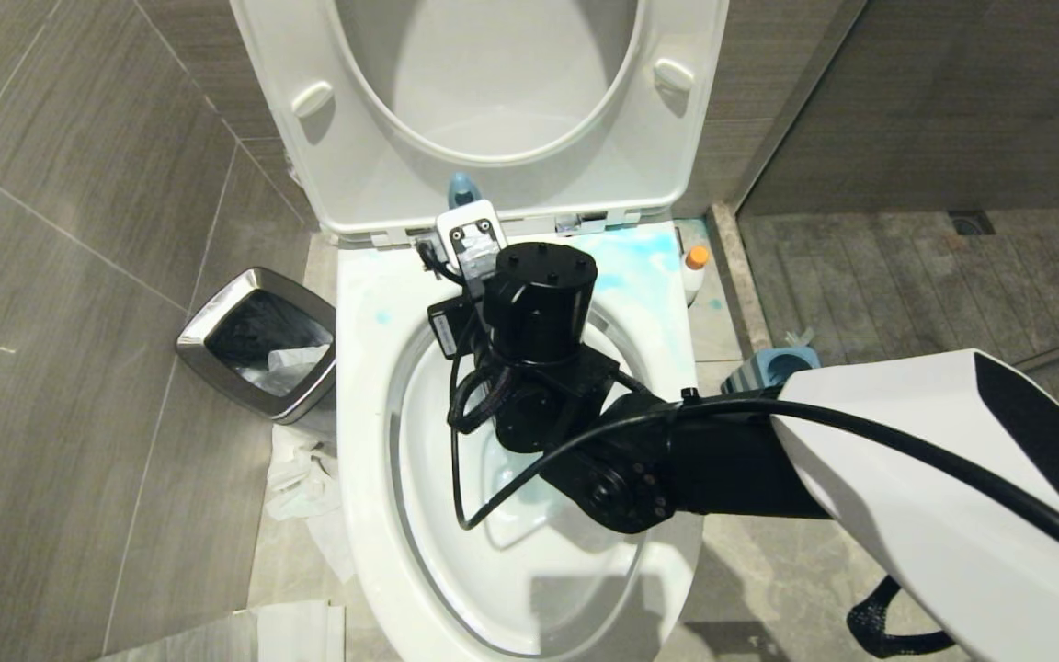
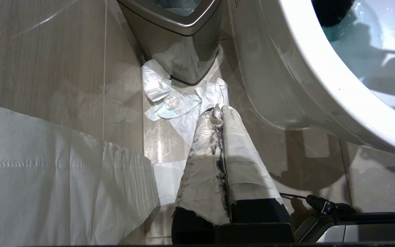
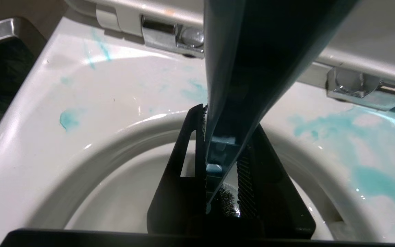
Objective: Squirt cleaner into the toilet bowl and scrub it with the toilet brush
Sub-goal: Scrub the toilet bowl
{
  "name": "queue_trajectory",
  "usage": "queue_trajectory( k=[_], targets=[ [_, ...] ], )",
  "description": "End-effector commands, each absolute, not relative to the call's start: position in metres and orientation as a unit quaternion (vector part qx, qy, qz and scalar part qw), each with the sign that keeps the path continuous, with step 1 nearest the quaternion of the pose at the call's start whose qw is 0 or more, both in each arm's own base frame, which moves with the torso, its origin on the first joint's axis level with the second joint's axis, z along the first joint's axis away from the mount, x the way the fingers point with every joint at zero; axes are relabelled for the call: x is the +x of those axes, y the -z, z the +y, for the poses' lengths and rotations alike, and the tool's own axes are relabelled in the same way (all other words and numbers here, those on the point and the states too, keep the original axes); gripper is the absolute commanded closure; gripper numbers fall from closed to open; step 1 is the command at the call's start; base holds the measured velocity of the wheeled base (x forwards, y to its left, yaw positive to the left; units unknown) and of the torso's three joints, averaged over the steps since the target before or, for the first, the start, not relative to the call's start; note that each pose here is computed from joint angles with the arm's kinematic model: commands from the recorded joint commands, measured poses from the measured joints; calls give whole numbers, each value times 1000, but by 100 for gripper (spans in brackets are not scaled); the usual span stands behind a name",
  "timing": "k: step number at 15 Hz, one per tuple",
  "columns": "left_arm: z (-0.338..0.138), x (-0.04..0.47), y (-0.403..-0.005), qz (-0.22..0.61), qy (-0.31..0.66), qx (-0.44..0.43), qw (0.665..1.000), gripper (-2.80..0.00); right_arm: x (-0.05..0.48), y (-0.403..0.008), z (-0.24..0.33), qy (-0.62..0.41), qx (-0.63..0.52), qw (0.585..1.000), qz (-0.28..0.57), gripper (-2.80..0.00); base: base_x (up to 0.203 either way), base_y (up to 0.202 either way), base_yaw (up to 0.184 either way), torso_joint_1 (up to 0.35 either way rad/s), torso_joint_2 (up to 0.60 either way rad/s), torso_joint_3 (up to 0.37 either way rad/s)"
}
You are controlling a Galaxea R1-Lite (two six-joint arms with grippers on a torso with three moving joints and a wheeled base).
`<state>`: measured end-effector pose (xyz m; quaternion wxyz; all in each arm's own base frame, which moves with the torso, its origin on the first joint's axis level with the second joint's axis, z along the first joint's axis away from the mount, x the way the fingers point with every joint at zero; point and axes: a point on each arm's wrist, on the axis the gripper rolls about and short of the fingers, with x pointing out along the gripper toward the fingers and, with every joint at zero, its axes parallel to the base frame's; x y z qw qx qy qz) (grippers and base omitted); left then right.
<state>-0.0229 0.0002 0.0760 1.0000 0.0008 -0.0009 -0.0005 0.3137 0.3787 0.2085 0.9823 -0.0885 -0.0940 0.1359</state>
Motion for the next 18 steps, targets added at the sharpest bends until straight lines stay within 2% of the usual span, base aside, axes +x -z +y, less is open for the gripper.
queue_trajectory(
  k=[1, 7, 10, 14, 18],
  targets=[
    [0, -23, -76, 0, 0, 1, 1000, 0, 324, -177, 387, -134, -104, 983, -76, 0, 0, 0, 0, 0, 0, 0],
    [0, -23, -76, 0, 1, 1, 1000, 0, 336, -131, 381, -123, -123, 983, -54, 0, 0, 0, 0, 0, 0, 0],
    [0, -23, -76, 0, 0, 1, 1000, 0, 332, -152, 375, -120, -109, 984, -68, 0, 0, 0, 0, 0, 0, 0],
    [0, -23, -76, 0, 0, 1, 1000, 0, 313, -207, 358, -117, -85, 984, -102, 0, 0, 0, 0, 0, 0, 0],
    [0, -23, -76, 0, 0, 1, 1000, 0, 299, -192, 346, -126, -103, 984, -72, 0, 0, 0, 0, 0, 0, 0]
  ],
)
